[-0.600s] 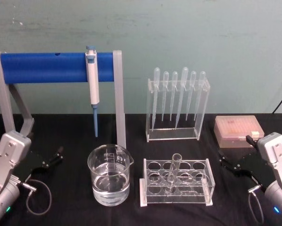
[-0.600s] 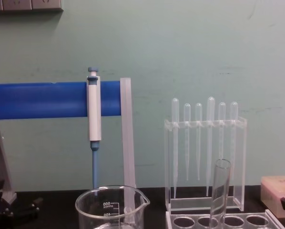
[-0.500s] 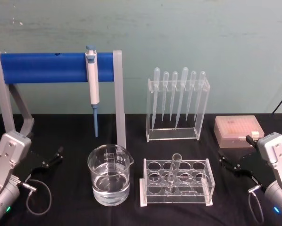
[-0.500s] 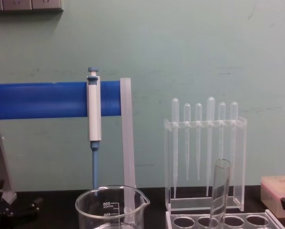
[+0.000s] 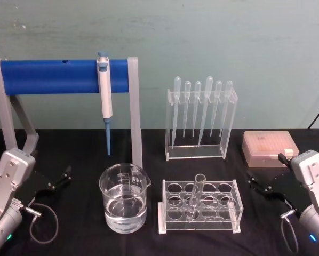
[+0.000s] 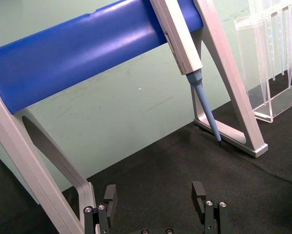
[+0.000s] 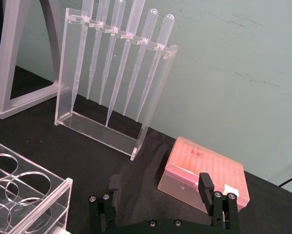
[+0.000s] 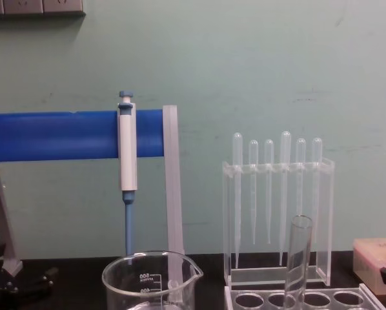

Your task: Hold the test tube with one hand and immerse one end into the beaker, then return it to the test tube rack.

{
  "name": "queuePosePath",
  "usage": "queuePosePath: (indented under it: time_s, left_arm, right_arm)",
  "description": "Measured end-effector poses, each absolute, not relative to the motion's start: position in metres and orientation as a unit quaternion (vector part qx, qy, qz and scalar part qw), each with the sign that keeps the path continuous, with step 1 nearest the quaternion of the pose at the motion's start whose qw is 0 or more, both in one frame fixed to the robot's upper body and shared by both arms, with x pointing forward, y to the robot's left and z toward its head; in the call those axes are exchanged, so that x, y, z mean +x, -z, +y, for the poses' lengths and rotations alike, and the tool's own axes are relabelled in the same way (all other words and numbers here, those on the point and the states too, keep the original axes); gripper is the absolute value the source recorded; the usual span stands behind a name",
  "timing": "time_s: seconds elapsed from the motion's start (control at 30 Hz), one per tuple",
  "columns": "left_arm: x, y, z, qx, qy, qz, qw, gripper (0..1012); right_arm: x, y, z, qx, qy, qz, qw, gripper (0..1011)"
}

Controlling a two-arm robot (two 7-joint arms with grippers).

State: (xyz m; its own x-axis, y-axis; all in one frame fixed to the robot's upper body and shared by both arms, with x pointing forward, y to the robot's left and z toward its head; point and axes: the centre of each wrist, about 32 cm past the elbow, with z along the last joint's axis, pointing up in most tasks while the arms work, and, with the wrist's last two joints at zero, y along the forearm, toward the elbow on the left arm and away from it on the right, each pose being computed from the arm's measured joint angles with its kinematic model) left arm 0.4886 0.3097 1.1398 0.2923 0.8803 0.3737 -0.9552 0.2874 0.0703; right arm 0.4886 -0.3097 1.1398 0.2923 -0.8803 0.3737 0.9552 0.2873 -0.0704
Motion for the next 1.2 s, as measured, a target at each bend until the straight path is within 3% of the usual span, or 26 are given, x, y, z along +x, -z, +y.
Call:
queuePosePath:
  time_s: [0.93, 1.2]
  left_arm:
    - [0.489, -1.14, 0.31, 0.141, -0.58, -0.132, 0.791, 1000]
    - [0.489, -1.14, 0.31, 0.141, -0.58, -0.132, 0.791, 1000]
  right_arm:
    - [0.489, -1.14, -0.31, -0.141, 0.58, -0.132, 0.791, 1002]
    - [0.483, -1.155, -0.315, -0.108, 0.568, -0.164, 0.799, 1002]
